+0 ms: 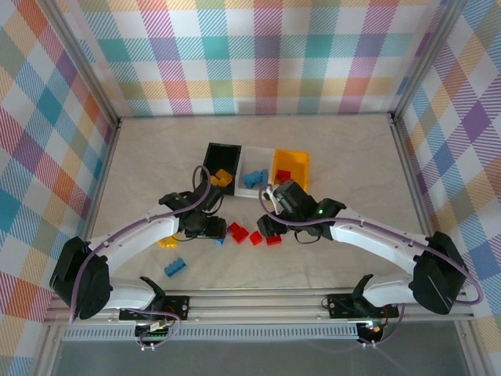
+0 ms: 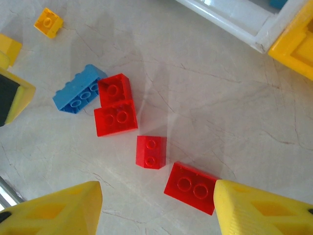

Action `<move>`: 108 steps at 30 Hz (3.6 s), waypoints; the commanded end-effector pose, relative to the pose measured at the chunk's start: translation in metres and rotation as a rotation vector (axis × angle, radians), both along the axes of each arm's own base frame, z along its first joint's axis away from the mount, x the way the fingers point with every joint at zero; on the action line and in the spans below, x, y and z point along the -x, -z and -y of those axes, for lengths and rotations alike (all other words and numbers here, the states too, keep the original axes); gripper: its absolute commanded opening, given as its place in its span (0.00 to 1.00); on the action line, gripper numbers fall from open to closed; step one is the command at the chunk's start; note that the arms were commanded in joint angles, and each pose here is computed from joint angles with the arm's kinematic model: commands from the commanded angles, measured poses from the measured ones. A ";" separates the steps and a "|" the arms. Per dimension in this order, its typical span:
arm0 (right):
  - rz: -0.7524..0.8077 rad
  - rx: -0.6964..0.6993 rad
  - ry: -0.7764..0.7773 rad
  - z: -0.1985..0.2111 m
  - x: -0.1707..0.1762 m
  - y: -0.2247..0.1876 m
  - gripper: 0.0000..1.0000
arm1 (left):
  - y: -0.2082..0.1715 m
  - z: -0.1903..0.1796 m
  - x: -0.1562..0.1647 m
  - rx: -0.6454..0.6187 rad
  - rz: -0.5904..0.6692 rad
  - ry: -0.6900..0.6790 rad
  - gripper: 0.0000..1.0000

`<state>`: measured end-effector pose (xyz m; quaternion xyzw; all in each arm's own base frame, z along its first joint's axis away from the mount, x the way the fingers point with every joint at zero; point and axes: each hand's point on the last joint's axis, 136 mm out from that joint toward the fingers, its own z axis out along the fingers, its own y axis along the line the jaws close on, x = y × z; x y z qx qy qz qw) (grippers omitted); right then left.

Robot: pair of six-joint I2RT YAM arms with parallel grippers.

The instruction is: Sort the legos into containers by color

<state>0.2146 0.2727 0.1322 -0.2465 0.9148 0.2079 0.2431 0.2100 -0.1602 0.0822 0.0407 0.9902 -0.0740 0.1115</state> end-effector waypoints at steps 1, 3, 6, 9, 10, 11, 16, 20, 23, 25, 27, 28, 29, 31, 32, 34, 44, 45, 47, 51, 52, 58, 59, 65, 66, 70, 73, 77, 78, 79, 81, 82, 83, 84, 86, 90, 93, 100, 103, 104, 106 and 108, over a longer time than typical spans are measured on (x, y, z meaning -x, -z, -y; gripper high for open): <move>0.013 -0.024 0.031 0.004 -0.002 -0.006 0.62 | 0.003 0.010 0.010 0.049 -0.015 0.012 0.64; 0.014 -0.021 0.032 0.005 -0.002 -0.006 0.62 | 0.010 0.013 0.013 0.041 -0.026 0.028 0.63; 0.014 -0.024 0.036 0.006 -0.002 -0.007 0.62 | 0.018 0.016 0.015 0.029 -0.040 0.038 0.63; 0.013 -0.026 0.036 0.005 -0.002 -0.007 0.62 | 0.026 0.018 0.012 0.016 -0.043 0.042 0.62; 0.013 -0.027 0.035 0.005 -0.002 -0.007 0.62 | 0.029 0.018 0.011 0.009 -0.045 0.042 0.62; 0.012 -0.026 0.037 0.005 -0.002 -0.007 0.62 | 0.033 0.018 0.010 -0.001 -0.046 0.043 0.61; 0.018 -0.024 0.038 0.007 -0.002 -0.008 0.62 | 0.051 0.020 0.004 -0.040 -0.069 0.058 0.57; 0.022 -0.023 0.039 0.009 -0.001 -0.009 0.62 | 0.061 0.021 -0.003 -0.072 -0.068 0.056 0.53; 0.024 -0.023 0.043 0.010 -0.001 -0.009 0.62 | 0.068 0.021 -0.007 -0.096 -0.072 0.060 0.50; 0.022 -0.022 0.042 0.011 -0.001 -0.008 0.62 | 0.071 0.022 -0.010 -0.108 -0.078 0.066 0.45; 0.024 -0.024 0.043 0.011 -0.001 -0.008 0.62 | 0.073 0.022 -0.012 -0.117 -0.077 0.069 0.41; 0.023 -0.026 0.044 0.010 -0.001 -0.008 0.62 | 0.073 0.023 -0.013 -0.119 -0.075 0.070 0.41; 0.021 -0.024 0.043 0.010 -0.001 -0.007 0.62 | 0.072 0.023 -0.014 -0.118 -0.073 0.070 0.41; 0.023 -0.024 0.046 0.011 -0.002 -0.007 0.62 | 0.071 0.024 -0.015 -0.118 -0.070 0.074 0.37; 0.023 -0.024 0.044 0.011 -0.002 -0.007 0.62 | 0.070 0.025 -0.016 -0.118 -0.069 0.076 0.36; 0.023 -0.024 0.046 0.011 -0.002 -0.006 0.62 | 0.068 0.023 -0.016 -0.123 -0.067 0.078 0.33; 0.026 -0.031 0.047 0.010 -0.004 -0.007 0.62 | 0.051 0.018 -0.017 -0.133 -0.035 0.084 0.26; 0.025 -0.032 0.047 0.010 -0.004 -0.006 0.62 | 0.048 0.018 -0.017 -0.133 -0.032 0.085 0.26; 0.024 -0.031 0.046 0.010 -0.004 -0.006 0.62 | 0.041 0.016 -0.017 -0.133 -0.024 0.083 0.26; 0.034 -0.032 0.052 0.012 -0.006 -0.009 0.62 | 0.020 0.013 -0.016 -0.130 0.001 0.085 0.26; 0.035 -0.031 0.053 0.013 -0.006 -0.009 0.62 | 0.014 0.012 -0.016 -0.130 0.010 0.085 0.26; 0.055 -0.045 0.089 0.028 -0.015 -0.019 0.61 | -0.029 0.020 -0.026 -0.084 0.075 0.094 0.27; 0.056 -0.049 0.094 0.030 -0.015 -0.020 0.61 | -0.037 0.025 -0.030 -0.071 0.087 0.101 0.27; 0.061 -0.072 0.116 0.040 -0.018 -0.029 0.61 | -0.065 0.058 -0.072 -0.069 0.140 0.157 0.27; 0.063 -0.076 0.118 0.041 -0.017 -0.030 0.61 | -0.069 0.066 -0.082 -0.070 0.148 0.173 0.27; 0.060 -0.080 0.125 0.045 -0.014 -0.031 0.61 | -0.072 0.095 -0.121 -0.056 0.161 0.198 0.27; 0.066 -0.085 0.132 0.049 -0.012 -0.034 0.61 | -0.066 0.112 -0.151 -0.063 0.154 0.212 0.27; 0.076 -0.084 0.142 0.056 -0.011 -0.038 0.61 | -0.058 0.125 -0.186 -0.075 0.148 0.204 0.27; 0.078 -0.084 0.144 0.058 -0.011 -0.038 0.61 | -0.058 0.126 -0.191 -0.071 0.149 0.201 0.27; 0.082 -0.084 0.148 0.060 -0.011 -0.039 0.61 | -0.055 0.128 -0.197 -0.069 0.143 0.199 0.27; 0.085 -0.084 0.156 0.064 -0.011 -0.040 0.62 | -0.050 0.129 -0.205 -0.074 0.139 0.190 0.28; 0.086 -0.085 0.158 0.066 -0.011 -0.040 0.62 | -0.048 0.130 -0.208 -0.074 0.133 0.186 0.28; 0.086 -0.083 0.163 0.068 -0.011 -0.040 0.62 | -0.045 0.129 -0.210 -0.080 0.123 0.182 0.28; 0.085 -0.082 0.166 0.070 -0.010 -0.039 0.62 | -0.043 0.128 -0.213 -0.090 0.120 0.178 0.28; 0.085 -0.087 0.173 0.073 -0.010 -0.040 0.62 | -0.039 0.128 -0.216 -0.087 0.113 0.172 0.28; 0.084 -0.099 0.179 0.076 -0.008 -0.041 0.62 | -0.037 0.130 -0.219 -0.074 0.107 0.165 0.38; 0.073 -0.106 0.170 0.073 -0.007 -0.038 0.62 | -0.043 0.132 -0.219 -0.055 0.116 0.164 0.42; -0.076 -0.087 0.080 0.053 0.004 0.000 0.70 | -0.066 0.130 -0.207 -0.014 0.132 0.167 0.45; -0.143 -0.039 0.042 0.041 0.013 0.024 0.76 | -0.084 0.125 -0.193 0.025 0.158 0.159 0.45; -0.159 -0.015 0.042 0.039 0.014 0.032 0.77 | -0.093 0.121 -0.187 0.039 0.174 0.151 0.45; -0.175 0.018 0.039 0.035 0.014 0.044 0.80 | -0.103 0.111 -0.173 0.053 0.192 0.141 0.45; -0.189 0.054 0.026 0.028 0.014 0.055 0.84 | -0.108 0.099 -0.157 0.062 0.205 0.128 0.46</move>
